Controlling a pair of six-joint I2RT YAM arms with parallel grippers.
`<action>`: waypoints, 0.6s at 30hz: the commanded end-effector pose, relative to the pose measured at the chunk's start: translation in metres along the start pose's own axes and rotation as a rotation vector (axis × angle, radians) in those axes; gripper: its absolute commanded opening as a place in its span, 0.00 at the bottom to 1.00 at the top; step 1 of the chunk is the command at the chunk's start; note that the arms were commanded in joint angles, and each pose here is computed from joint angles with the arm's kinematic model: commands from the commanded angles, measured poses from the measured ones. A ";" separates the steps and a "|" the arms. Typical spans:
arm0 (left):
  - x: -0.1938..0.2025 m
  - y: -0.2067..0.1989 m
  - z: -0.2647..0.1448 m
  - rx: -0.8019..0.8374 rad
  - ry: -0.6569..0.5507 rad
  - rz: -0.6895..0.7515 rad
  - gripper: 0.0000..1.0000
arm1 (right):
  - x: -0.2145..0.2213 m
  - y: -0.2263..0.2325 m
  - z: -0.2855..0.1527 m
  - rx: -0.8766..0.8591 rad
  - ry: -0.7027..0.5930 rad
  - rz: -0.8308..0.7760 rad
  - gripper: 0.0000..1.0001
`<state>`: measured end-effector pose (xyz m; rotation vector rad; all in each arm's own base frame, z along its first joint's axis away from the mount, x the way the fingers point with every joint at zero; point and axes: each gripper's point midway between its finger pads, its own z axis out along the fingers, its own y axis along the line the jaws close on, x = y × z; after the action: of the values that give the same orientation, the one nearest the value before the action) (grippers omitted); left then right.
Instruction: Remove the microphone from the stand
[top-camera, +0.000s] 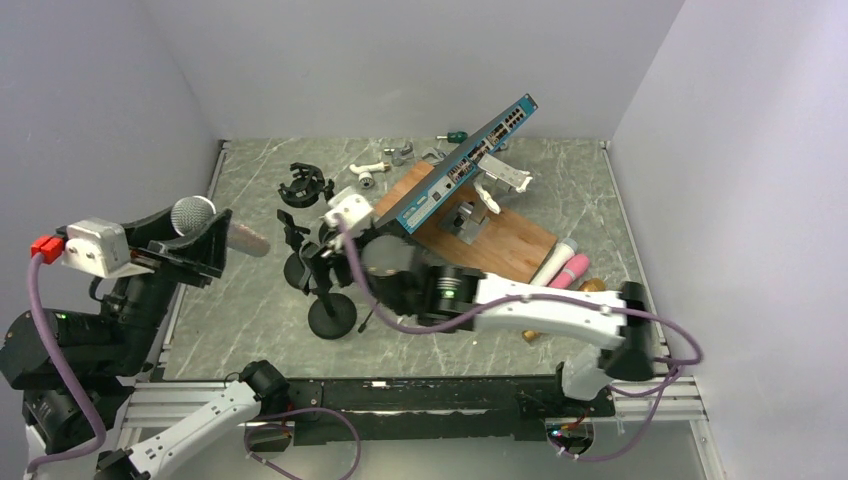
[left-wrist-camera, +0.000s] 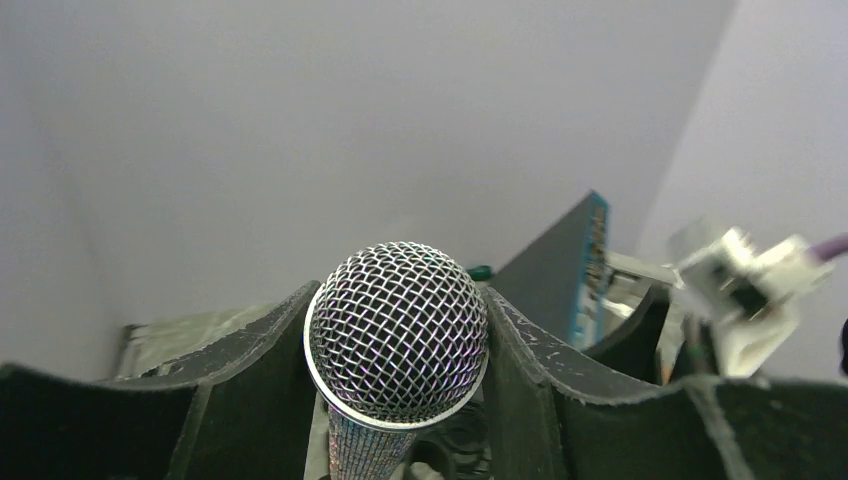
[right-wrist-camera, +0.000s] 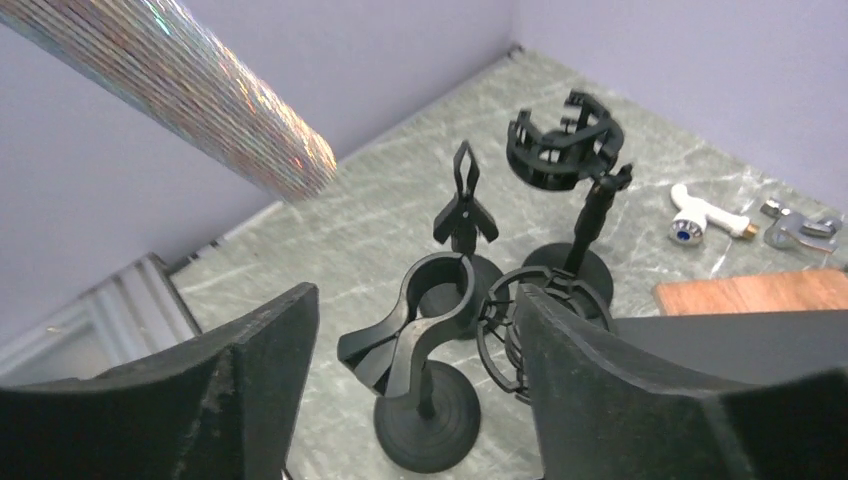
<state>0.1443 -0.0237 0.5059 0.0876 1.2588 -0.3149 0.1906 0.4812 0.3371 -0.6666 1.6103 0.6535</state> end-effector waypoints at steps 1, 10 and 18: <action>-0.012 -0.052 0.001 0.264 -0.049 -0.102 0.00 | -0.054 -0.013 -0.046 -0.079 -0.156 0.090 0.82; 0.016 -0.142 -0.002 0.680 0.154 -0.232 0.00 | -0.028 0.016 -0.109 -0.551 -0.108 0.086 1.00; 0.042 -0.192 -0.009 0.904 0.321 -0.405 0.00 | -0.031 0.032 -0.142 -0.714 -0.146 0.120 0.96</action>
<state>0.1234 -0.1920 0.4690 0.5970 1.4221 -1.0110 0.1041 0.4089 0.3446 -0.9961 1.4382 1.1944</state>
